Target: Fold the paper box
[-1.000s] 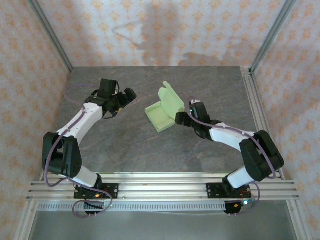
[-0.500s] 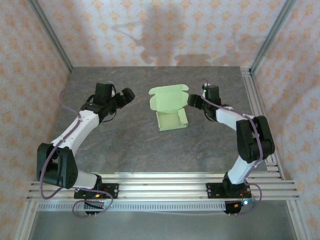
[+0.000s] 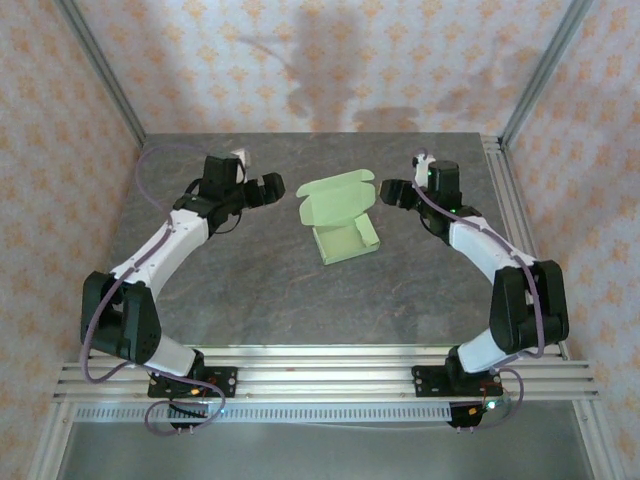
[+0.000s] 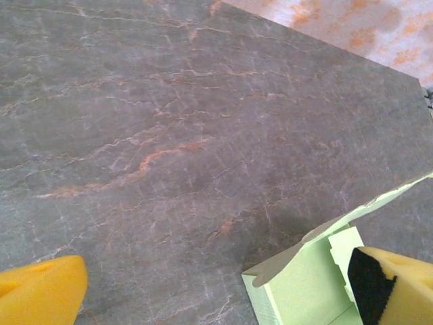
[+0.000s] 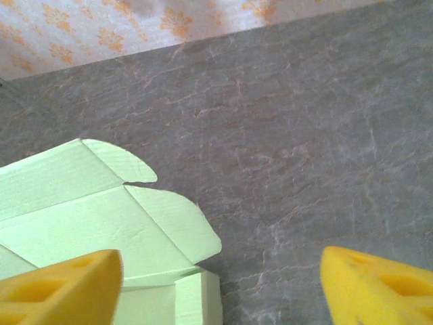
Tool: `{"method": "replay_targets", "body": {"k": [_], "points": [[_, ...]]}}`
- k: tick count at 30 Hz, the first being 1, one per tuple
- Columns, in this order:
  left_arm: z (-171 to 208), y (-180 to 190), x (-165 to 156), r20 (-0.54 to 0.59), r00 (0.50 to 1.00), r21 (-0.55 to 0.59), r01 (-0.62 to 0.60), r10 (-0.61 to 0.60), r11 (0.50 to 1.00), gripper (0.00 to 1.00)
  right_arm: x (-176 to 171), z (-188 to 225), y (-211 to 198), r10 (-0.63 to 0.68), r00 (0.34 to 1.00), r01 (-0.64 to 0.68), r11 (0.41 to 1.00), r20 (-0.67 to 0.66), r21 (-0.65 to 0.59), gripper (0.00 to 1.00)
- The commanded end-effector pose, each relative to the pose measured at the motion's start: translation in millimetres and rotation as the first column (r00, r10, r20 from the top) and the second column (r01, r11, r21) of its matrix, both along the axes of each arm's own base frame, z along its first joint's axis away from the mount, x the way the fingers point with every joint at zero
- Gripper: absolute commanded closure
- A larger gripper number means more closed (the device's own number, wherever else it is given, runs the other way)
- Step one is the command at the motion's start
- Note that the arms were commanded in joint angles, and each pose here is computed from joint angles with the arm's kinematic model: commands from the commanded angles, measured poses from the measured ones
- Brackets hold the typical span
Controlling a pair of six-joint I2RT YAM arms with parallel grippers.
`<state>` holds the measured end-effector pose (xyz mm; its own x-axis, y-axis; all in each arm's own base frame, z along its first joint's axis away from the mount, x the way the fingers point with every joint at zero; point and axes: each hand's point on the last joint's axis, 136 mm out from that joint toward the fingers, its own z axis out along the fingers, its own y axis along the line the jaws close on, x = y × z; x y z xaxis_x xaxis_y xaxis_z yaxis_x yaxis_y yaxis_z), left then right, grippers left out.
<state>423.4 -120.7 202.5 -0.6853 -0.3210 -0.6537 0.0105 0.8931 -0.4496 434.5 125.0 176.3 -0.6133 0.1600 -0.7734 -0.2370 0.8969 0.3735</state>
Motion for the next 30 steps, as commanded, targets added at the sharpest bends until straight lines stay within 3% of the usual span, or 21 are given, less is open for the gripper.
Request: {"method": "replay_targets", "body": {"k": [1, 14, 22, 30], "points": [[19.2, -8.5, 7.2, 0.064, 0.998, -0.002, 0.03, -0.03, 1.0, 0.01, -15.1, -17.9, 12.2, 0.021, 0.991, -0.007, 0.995, -0.13, 0.101, 0.3], [-4.3, 3.3, -7.7, 0.0, 0.999, -0.022, -0.051, 0.051, 0.998, 0.0, -41.3, -109.9, 41.5, -0.008, 0.954, -0.037, 0.989, -0.3, -0.144, 0.53], [-8.4, 6.1, -12.3, -0.01, 0.998, -0.008, -0.055, 0.055, 0.998, 0.0, -43.0, -127.3, 46.2, -0.006, 0.944, -0.072, 0.971, -0.329, -0.226, 0.73], [-12.8, 6.9, -12.3, -0.022, 0.998, -0.01, -0.062, 0.061, 0.998, 0.0, -45.6, -130.0, 44.1, -0.031, 0.943, -0.09, 0.934, -0.33, -0.345, 0.83]]}}
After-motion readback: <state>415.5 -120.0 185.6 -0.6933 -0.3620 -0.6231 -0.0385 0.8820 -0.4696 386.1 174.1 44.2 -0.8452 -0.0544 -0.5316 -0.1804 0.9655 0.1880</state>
